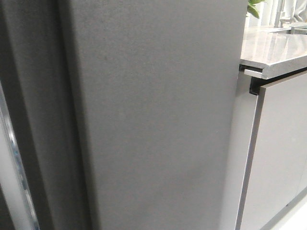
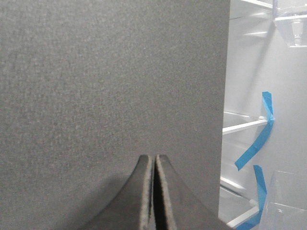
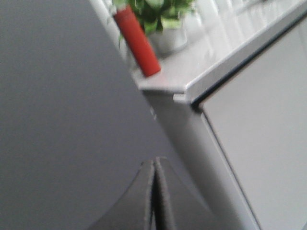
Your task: Close fridge door
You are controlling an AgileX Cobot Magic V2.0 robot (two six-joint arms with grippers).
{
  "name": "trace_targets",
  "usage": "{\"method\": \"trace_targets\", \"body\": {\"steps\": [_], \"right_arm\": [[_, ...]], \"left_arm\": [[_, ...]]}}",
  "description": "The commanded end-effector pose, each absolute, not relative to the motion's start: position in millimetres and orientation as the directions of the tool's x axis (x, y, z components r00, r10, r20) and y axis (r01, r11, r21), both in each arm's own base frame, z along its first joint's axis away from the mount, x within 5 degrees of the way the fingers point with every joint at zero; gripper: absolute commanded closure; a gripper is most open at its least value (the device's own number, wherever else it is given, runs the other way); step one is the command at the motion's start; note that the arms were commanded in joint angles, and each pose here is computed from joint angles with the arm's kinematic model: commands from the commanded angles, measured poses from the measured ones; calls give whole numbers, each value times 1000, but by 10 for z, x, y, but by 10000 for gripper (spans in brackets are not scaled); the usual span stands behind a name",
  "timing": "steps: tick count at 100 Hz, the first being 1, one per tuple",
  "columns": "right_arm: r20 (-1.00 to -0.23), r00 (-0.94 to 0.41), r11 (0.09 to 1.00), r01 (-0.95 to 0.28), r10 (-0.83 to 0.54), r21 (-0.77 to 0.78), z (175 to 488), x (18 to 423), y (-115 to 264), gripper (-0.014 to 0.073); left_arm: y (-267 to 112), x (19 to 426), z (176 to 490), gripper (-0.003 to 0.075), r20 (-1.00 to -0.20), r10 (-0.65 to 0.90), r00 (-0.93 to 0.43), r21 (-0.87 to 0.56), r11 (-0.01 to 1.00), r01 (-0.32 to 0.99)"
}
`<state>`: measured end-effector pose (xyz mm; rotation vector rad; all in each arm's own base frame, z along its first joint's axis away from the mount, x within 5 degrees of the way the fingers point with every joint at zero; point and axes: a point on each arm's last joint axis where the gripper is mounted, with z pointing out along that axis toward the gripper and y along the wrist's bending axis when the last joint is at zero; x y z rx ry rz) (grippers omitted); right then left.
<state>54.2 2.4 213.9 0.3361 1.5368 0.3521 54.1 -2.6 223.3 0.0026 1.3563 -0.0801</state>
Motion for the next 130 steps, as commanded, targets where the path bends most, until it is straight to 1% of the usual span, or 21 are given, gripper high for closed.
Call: {"method": "trace_targets", "body": {"steps": [1, 26, 35, 46, 54, 64, 83, 97, 112, 130], "right_arm": [[-920, 91, 924, -59, 382, 378, 2556, 438, 42, 639], [-968, -2, 958, -148, 249, 247, 3255, 208, 166, 639], [-979, 20, 962, -191, 202, 195, 3536, 118, 189, 639], [-981, 50, 941, -296, 187, 165, 3883, 68, 200, 639], [-987, 16, 915, -378, 159, 142, 4087, 118, 225, 639], [-988, -1, 881, -452, 156, 140, 4364, 211, 264, 639], [-993, -19, 852, -513, 117, 109, 4766, 556, 394, 639], [-994, -45, 840, -532, 98, 107, 4854, 885, 526, 639], [-994, -67, 829, -548, 85, 108, 4798, 1229, 690, 639], [-995, -68, 811, -578, 68, 95, 4737, 1469, 880, 639]], "left_arm": [[-21, 538, 2184, 740, -964, -65, 257, -53, 997, 56], [-21, 538, 2184, 740, -964, -65, 257, -53, 997, 56], [-21, 538, 2184, 740, -964, -65, 257, -53, 997, 56], [-21, 538, 2184, 740, -964, -65, 257, -53, 997, 56], [-21, 538, 2184, 740, -964, -65, 257, -53, 997, 56], [-21, 538, 2184, 740, -964, -65, 257, -53, 997, 56], [-21, 538, 2184, 740, -964, -65, 257, -53, 997, 56], [-21, 538, 2184, 740, -964, -65, 257, -53, 997, 56], [-21, 538, 2184, 740, -964, -65, 257, -53, 997, 56], [-21, 538, 2184, 740, -964, -65, 257, -53, 997, 56]]}}
